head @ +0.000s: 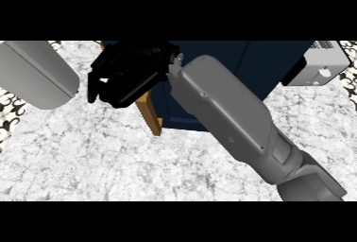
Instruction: Pick up the wine, place it into the cabinet and close the cabinet
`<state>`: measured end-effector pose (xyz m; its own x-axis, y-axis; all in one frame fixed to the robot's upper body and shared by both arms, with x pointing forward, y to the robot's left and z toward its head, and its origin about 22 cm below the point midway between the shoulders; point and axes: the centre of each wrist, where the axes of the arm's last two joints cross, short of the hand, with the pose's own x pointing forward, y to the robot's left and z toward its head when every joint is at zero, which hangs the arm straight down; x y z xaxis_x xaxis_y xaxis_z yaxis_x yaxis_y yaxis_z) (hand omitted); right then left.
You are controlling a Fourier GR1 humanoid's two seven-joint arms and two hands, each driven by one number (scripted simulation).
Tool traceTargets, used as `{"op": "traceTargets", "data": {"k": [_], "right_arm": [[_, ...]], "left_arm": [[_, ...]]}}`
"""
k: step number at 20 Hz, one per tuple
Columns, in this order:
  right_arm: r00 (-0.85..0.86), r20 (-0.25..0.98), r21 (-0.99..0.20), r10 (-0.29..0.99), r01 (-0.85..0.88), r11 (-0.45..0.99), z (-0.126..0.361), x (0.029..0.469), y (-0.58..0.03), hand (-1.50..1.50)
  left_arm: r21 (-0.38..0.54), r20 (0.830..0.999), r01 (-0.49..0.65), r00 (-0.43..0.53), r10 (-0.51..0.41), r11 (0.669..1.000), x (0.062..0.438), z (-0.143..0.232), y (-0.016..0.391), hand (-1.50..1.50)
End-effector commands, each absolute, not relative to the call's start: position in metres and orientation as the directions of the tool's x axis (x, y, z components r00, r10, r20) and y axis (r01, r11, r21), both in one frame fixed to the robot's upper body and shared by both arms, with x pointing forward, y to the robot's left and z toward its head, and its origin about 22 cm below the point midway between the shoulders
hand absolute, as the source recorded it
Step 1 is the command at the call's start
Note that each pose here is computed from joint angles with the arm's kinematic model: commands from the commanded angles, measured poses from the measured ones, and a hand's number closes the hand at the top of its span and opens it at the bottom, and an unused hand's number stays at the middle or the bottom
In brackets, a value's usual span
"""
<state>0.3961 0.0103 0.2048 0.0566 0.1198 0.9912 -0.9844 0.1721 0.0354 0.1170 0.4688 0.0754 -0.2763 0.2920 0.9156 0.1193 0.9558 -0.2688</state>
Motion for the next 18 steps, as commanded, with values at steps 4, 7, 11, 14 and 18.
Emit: {"op": "traceTargets", "data": {"k": [4, 7, 11, 14, 18], "right_arm": [[0.125, 0.991, 0.103, 0.052, -0.942, 0.318, 0.195, 0.426, -0.019, 1.5], [0.082, 0.996, 0.063, 0.03, -0.915, 0.398, 0.195, 0.434, -0.043, 1.5], [0.026, 1.0, 0.03, -0.015, -0.847, 0.531, 0.212, 0.447, -0.081, 1.5], [0.008, 1.0, 0.019, -0.022, -0.843, 0.538, 0.206, 0.446, -0.083, 1.5], [0.005, 0.999, 0.024, -0.036, -0.836, 0.549, 0.205, 0.444, -0.073, 1.5]], "left_arm": [[-0.299, 0.894, 0.168, -0.296, 0.338, 0.939, 0.115, 0.073, 0.459, -1.5], [-0.298, 0.897, 0.161, -0.29, 0.334, 0.941, 0.12, 0.077, 0.467, -1.5], [-0.279, 0.906, 0.158, -0.285, 0.314, 0.947, 0.12, 0.079, 0.463, -1.5], [-0.272, 0.907, 0.162, -0.286, 0.309, 0.948, 0.123, 0.075, 0.46, -1.5], [-0.253, 0.91, 0.196, -0.283, 0.302, 0.947, 0.132, 0.086, 0.458, -1.5]]}}
